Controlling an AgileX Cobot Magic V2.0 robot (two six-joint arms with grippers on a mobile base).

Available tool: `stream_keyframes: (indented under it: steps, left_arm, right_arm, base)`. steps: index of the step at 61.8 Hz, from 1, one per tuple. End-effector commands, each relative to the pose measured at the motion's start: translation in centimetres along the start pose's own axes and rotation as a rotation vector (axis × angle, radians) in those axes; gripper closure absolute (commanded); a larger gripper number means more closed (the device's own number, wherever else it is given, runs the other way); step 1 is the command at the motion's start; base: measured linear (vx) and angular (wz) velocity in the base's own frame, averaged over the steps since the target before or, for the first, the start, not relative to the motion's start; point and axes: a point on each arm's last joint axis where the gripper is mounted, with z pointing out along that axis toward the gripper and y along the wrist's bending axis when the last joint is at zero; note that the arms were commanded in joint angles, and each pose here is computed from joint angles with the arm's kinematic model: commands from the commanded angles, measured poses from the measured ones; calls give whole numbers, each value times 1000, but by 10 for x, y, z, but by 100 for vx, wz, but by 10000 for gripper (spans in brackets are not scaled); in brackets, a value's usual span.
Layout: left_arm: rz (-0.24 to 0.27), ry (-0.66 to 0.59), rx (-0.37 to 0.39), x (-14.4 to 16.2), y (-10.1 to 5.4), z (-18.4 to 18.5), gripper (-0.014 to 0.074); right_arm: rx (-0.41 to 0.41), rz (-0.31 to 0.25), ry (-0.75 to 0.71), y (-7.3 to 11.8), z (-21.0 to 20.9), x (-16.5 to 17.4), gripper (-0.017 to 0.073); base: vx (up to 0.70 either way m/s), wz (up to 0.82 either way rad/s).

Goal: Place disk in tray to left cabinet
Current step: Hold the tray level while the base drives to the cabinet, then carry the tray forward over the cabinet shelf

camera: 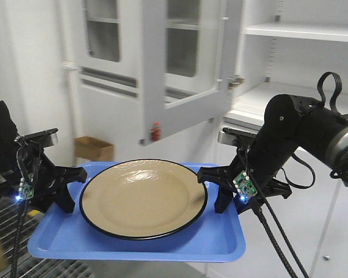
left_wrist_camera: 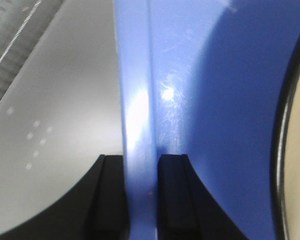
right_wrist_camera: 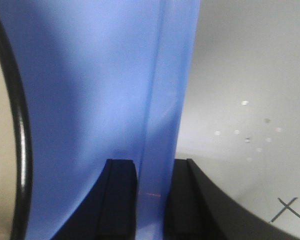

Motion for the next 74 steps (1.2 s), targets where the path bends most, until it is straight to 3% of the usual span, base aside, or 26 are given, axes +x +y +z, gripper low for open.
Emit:
stream_keyframes:
  steps: [1,39,74]
  left_arm:
    - [18,-98,53,0,-15,-34,594]
    - [17,-98,53,0,-16,-34,594]
    - [17,-98,53,0,-16,-34,594]
  right_arm:
    - [-45,-21,-89,9,-42,2,560]
    - [-45,-21,-88,9,-42,2,560]
    - [-45,-21,-88,9,-42,2,560]
  base:
    - [25,-65]
    - [23,-53]
    - [28,-9]
